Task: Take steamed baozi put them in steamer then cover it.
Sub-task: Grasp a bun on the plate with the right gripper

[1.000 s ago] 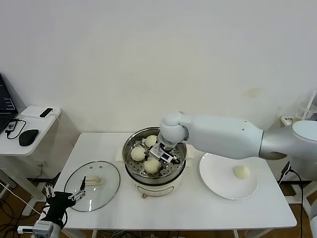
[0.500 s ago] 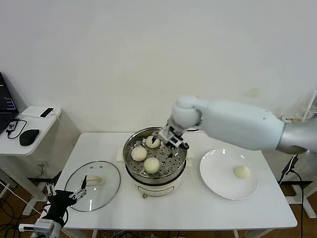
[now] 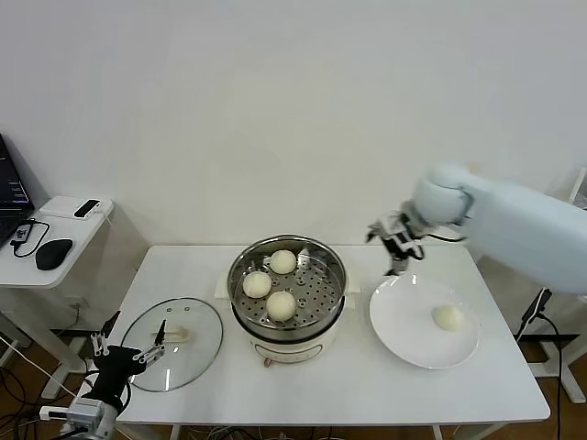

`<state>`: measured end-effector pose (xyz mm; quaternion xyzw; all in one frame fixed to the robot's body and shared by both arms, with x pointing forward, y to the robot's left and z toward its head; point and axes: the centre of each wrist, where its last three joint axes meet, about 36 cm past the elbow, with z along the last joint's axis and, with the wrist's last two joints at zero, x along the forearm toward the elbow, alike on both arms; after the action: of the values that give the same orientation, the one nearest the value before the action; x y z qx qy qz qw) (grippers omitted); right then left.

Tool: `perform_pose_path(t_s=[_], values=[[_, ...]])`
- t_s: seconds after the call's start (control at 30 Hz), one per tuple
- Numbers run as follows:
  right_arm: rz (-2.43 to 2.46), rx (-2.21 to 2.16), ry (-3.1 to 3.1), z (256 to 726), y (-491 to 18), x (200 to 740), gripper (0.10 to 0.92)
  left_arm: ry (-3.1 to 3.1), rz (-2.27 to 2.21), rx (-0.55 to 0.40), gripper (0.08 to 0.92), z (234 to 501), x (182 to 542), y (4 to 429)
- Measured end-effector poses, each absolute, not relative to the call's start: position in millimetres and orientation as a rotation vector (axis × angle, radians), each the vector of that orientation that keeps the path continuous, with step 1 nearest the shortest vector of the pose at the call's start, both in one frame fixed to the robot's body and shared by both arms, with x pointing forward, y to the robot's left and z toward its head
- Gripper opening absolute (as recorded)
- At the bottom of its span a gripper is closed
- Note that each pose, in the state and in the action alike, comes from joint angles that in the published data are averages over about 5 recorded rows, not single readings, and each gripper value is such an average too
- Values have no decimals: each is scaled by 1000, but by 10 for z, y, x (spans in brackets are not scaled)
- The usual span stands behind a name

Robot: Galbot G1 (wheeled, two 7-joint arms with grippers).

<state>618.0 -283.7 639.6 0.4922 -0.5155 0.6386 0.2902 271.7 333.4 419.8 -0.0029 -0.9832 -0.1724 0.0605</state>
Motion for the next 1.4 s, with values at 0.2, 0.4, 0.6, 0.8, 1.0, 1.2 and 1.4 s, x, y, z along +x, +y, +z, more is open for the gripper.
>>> perform_pose_path(t_s=[0.2, 0.4, 0.6, 0.8, 1.0, 1.2, 1.4], values=[[1618, 1190, -1398, 6088, -3442, 6059, 823, -2970, -529, -16, 823, 4183, 2718, 3340], [1543, 1110, -1401, 5764, -3840, 5944, 823, -2967, -534, -16, 823, 4187, 2707, 3350], [1483, 1062, -1393, 5481, -4107, 5872, 823, -2957, -539, -7, 823, 4171, 2687, 3379], [1433, 1034, -1380, 5220, -4277, 5860, 823, -2953, -545, 0, 823, 4177, 2665, 3395], [1405, 1020, -1372, 5023, -4366, 5887, 823, -2951, -547, 4, 823, 4183, 2655, 3403], [1397, 1014, -1382, 4881, -4355, 5961, 823, -2950, -556, 11, 823, 4195, 2653, 3428], [1386, 1022, -1375, 4725, -4276, 6027, 823, -2944, -561, 17, 823, 4197, 2638, 3450]])
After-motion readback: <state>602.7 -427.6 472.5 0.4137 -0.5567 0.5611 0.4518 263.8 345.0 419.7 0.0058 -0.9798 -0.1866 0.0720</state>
